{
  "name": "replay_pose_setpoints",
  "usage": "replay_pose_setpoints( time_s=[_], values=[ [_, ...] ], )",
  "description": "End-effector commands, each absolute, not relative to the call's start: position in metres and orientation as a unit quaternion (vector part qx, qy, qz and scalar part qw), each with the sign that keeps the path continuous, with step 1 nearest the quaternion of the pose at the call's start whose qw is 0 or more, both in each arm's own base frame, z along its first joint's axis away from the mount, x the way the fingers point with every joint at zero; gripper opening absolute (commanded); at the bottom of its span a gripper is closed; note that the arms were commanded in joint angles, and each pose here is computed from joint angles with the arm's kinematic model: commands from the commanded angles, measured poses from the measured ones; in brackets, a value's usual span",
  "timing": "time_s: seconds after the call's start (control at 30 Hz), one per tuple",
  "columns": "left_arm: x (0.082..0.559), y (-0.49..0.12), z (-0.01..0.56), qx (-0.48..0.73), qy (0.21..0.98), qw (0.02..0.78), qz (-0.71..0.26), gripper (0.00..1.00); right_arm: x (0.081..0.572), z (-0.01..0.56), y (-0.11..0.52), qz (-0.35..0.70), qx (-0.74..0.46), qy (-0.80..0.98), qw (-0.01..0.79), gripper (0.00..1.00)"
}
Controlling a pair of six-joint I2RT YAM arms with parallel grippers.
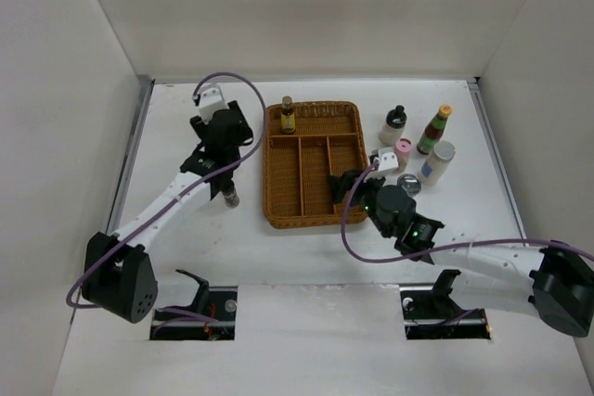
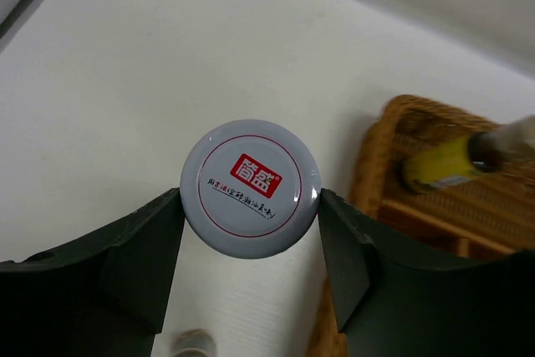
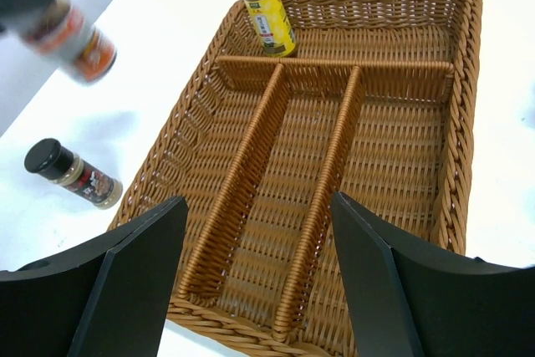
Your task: Organize the condiment bottles
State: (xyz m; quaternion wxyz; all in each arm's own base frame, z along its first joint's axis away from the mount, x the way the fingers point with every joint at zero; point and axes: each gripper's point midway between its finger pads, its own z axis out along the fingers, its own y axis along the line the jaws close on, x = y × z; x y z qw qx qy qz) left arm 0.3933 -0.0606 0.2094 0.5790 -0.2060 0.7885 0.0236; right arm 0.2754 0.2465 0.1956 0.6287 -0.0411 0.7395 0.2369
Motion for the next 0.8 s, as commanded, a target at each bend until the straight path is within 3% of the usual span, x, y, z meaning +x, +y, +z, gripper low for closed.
replay_pose_setpoints(
  time_s=[0.0, 0.4, 0.77],
  values=[
    [0.403, -0.107, 0.291, -0.191, 0.731, 0.653, -0.056, 0.36, 0.278, 0.217, 0.245, 0.257, -0.021, 0.72, 0.645, 0.76],
    [0.425, -0.23, 0.276, -0.1, 0.754, 0.635, -0.139, 0.36, 0.28, 0.223, 0.231, 0.258, -0.001, 0.712, 0.653, 0.76],
    [0.445, -0.246, 0.207, -0.081, 0.78, 0.613, -0.1, 0.36, 0.282, 0.219, 0.232, 0.256, -0.002, 0.716, 0.649, 0.76]
  ],
)
